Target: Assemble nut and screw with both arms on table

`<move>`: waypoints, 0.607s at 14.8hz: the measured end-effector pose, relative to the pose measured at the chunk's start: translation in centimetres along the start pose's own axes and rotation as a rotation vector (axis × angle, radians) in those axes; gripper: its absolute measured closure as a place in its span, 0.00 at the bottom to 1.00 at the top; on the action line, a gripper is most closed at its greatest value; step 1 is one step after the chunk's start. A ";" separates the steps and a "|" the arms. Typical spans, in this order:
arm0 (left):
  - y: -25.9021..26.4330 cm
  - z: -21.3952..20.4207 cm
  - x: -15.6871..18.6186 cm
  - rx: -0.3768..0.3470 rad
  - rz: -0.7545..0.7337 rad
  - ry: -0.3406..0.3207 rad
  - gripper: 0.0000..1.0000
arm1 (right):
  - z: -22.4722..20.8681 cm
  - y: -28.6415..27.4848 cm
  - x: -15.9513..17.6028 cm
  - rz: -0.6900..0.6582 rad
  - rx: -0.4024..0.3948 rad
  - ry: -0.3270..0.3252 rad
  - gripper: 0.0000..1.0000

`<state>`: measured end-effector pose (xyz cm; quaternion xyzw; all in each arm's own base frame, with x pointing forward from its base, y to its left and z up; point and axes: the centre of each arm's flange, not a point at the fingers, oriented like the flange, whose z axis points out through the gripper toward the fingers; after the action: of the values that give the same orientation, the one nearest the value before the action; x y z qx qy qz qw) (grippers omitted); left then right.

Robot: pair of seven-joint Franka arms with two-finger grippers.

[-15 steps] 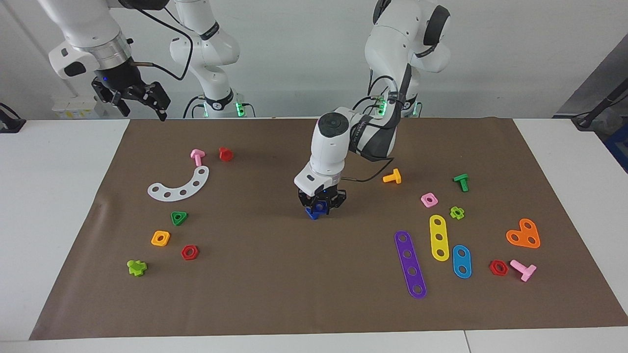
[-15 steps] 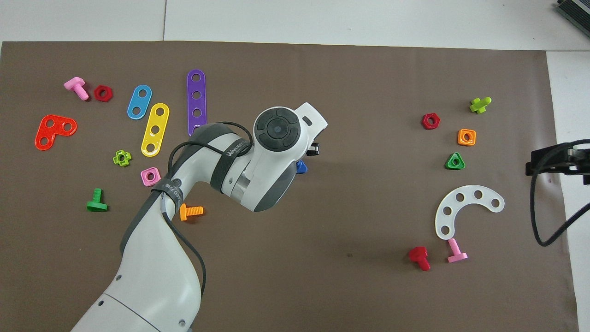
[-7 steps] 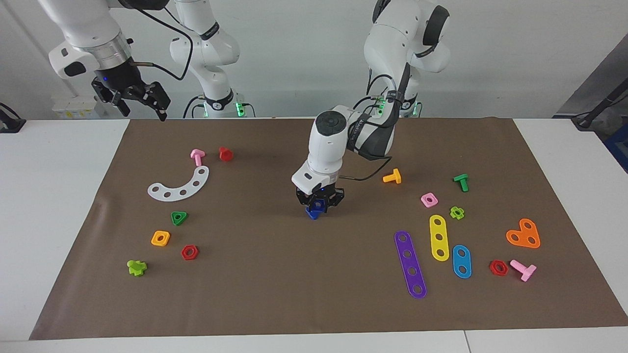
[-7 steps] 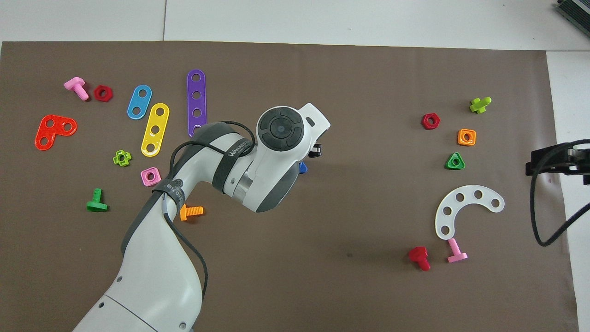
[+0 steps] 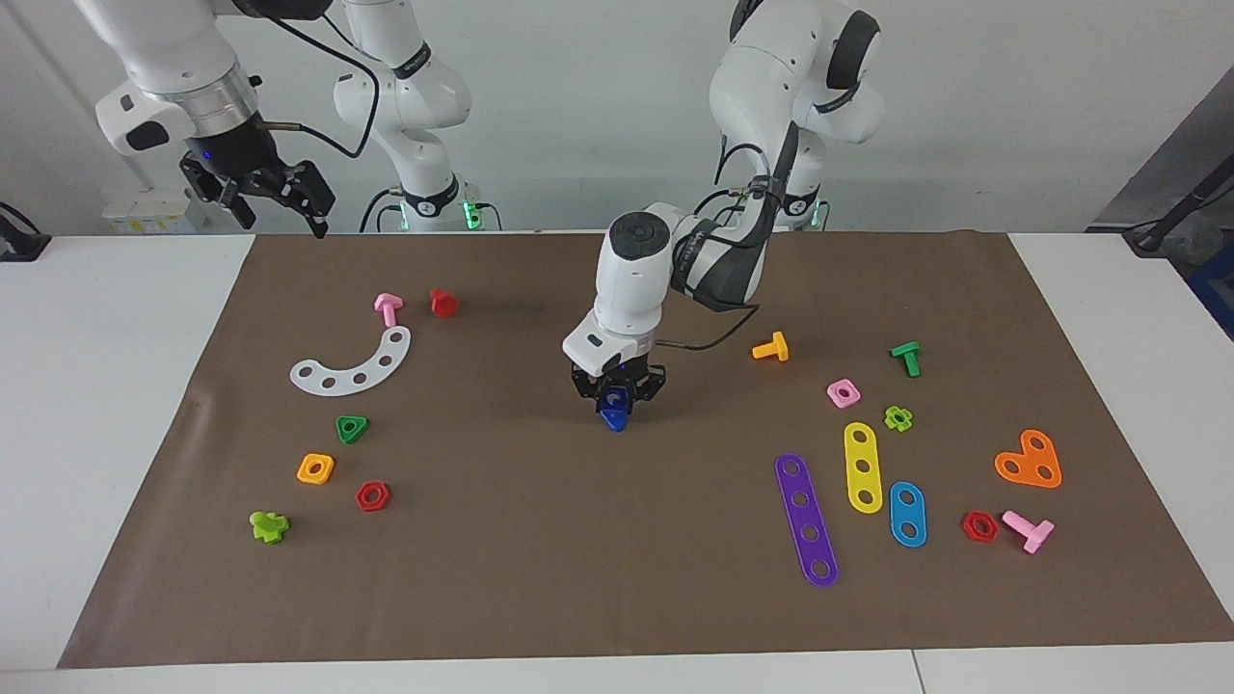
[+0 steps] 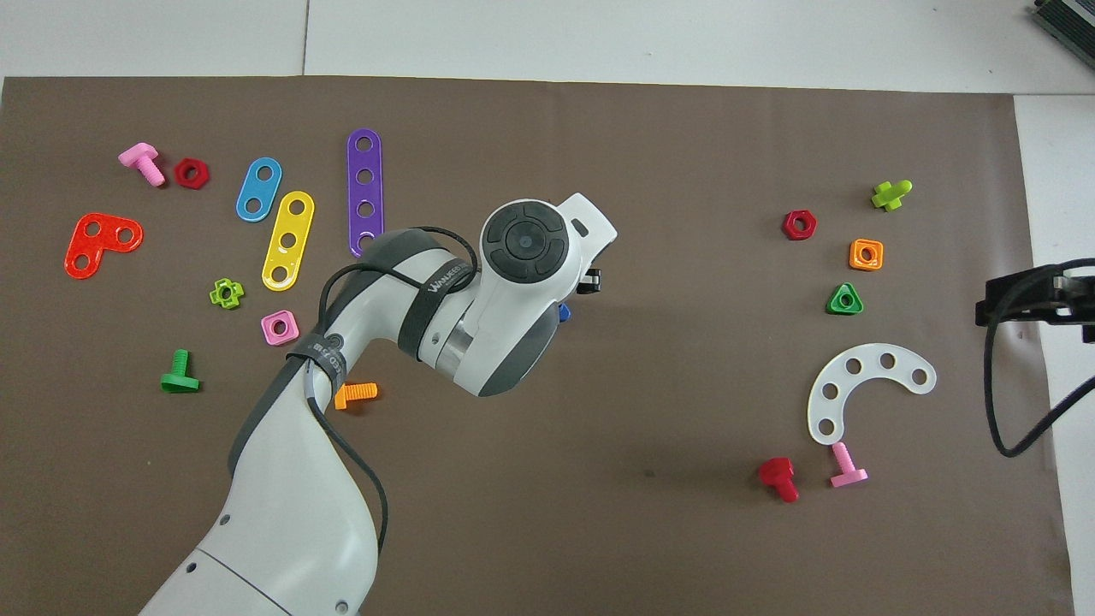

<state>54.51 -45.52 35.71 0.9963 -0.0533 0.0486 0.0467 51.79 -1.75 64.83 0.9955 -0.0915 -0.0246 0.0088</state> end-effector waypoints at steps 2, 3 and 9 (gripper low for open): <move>0.1 0.1 -0.1 0.001 0.000 -0.001 0.54 | 0.0 0.0 0.0 0.000 0.000 0.000 0.00; 0.0 0.2 -0.1 0.003 -0.001 -0.003 0.54 | 0.0 0.0 0.0 0.000 0.000 0.000 0.00; -0.3 0.4 -0.1 0.008 -0.004 -0.005 0.54 | 0.0 0.0 0.0 0.000 0.000 0.000 0.00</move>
<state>54.52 -45.28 35.24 0.9967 -0.0513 0.0461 0.0425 51.79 -1.75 64.83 0.9955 -0.0915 -0.0246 0.0088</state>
